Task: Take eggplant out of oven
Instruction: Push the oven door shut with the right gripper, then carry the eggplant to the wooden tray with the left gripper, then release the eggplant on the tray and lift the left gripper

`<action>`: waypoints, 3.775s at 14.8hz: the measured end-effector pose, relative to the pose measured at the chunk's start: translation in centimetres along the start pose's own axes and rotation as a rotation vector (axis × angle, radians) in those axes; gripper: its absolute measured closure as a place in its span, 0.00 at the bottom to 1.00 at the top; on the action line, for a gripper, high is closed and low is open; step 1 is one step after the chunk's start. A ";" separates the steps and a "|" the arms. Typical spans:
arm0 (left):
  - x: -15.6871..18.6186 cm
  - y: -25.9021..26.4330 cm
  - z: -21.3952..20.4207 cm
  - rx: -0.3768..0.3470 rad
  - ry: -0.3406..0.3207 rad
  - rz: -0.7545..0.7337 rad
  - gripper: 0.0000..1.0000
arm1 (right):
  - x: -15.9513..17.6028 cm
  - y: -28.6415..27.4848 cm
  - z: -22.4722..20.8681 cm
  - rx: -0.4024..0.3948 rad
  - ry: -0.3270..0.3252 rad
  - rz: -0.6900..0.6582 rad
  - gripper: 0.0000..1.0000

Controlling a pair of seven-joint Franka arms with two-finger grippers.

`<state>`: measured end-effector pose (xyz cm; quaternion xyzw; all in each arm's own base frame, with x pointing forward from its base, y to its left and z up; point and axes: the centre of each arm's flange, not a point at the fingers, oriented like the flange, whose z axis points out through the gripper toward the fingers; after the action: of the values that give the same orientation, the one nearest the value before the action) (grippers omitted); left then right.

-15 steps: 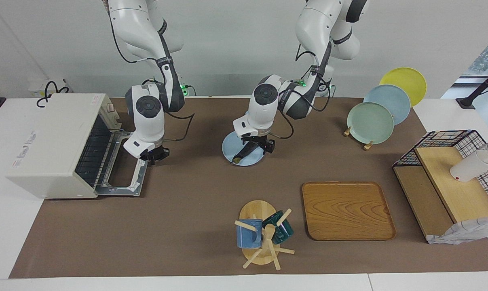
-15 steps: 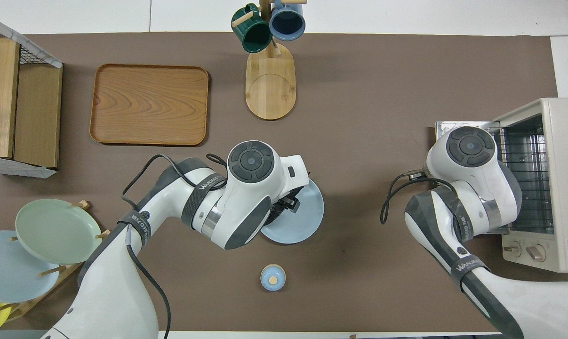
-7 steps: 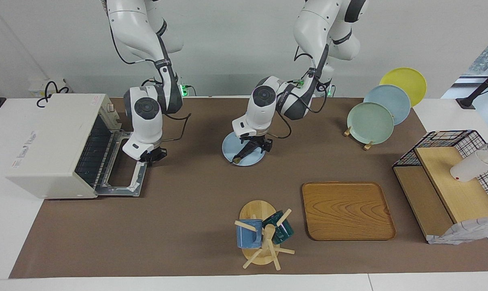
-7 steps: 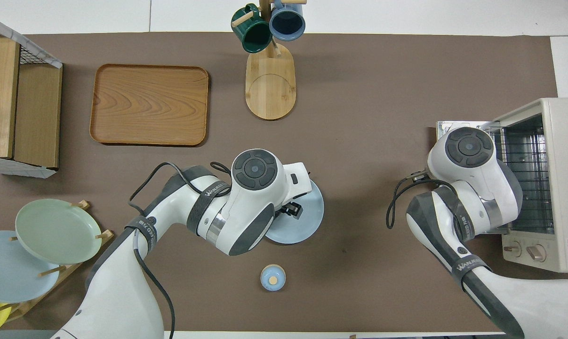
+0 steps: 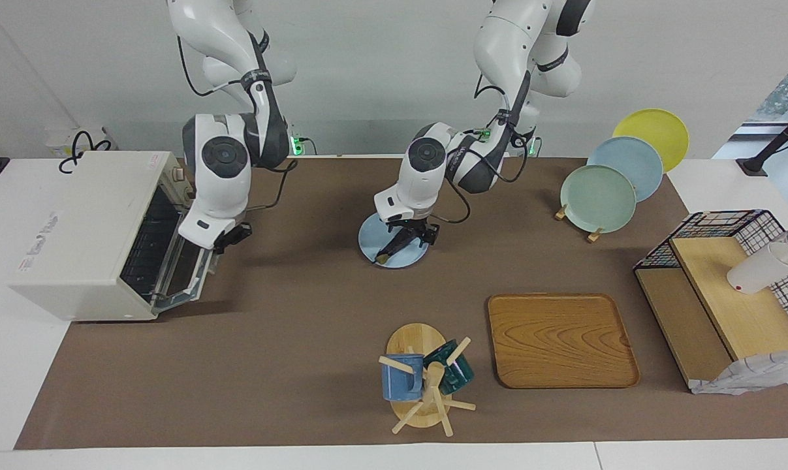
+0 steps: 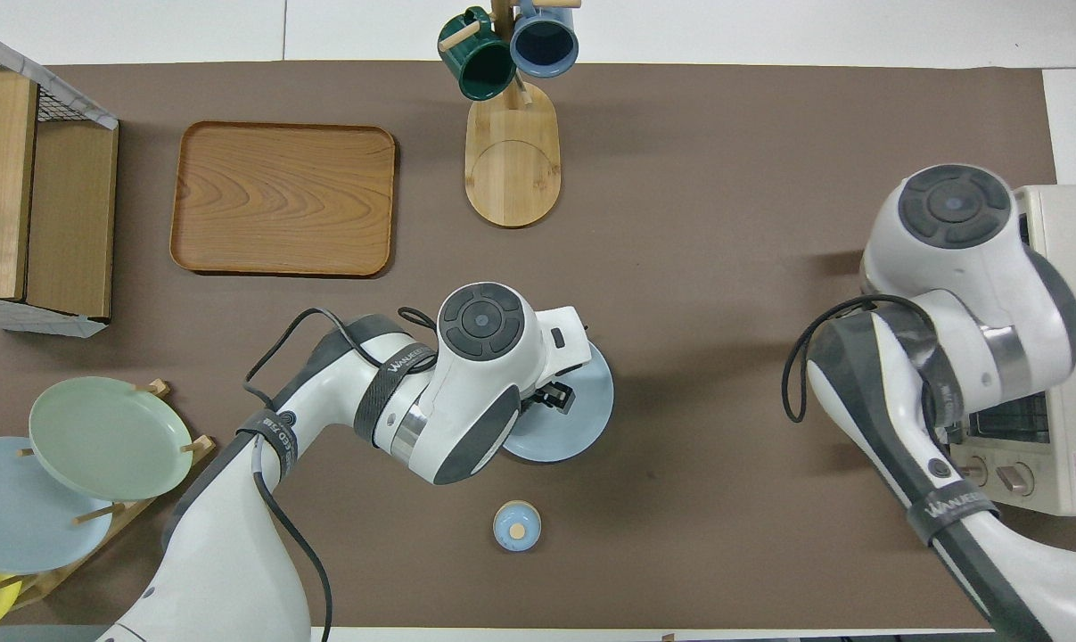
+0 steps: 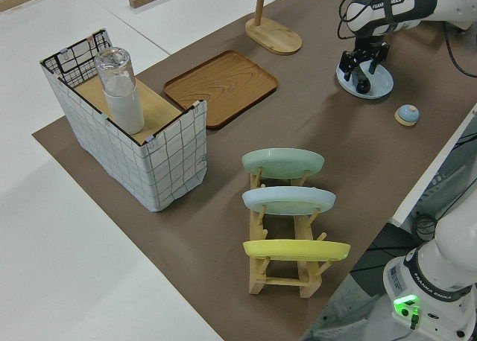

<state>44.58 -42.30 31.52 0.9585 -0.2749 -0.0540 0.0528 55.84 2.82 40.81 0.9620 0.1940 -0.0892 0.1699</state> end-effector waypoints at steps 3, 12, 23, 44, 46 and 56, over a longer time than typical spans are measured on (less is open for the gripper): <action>0.0 0.0 0.0 -0.012 0.003 -0.009 0.07 | -3.0 5.2 -1.6 -0.001 0.012 0.003 0.99; 0.0 0.0 0.0 -0.013 0.002 -0.011 0.24 | -7.1 8.1 -7.7 0.005 0.001 0.027 0.97; -0.3 -0.1 0.5 -0.011 -0.010 -0.025 0.64 | -9.2 7.5 -14.8 0.255 0.084 0.092 0.76; 6.2 -39.0 -6.6 -0.018 0.139 -0.514 0.64 | -8.9 7.1 -15.5 0.270 0.094 0.095 0.00; 6.4 -38.9 -6.4 -0.016 0.144 -0.507 0.64 | -8.8 7.1 -15.3 0.271 0.090 0.096 0.00; 6.3 -38.6 -6.6 -0.002 0.128 -0.433 0.29 | -7.6 5.9 -18.0 0.289 0.091 0.115 0.00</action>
<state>70.88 -12.61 32.57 0.9966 -0.0586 -0.0033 0.0583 53.17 1.61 61.00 0.9891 0.1311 -0.0624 0.0253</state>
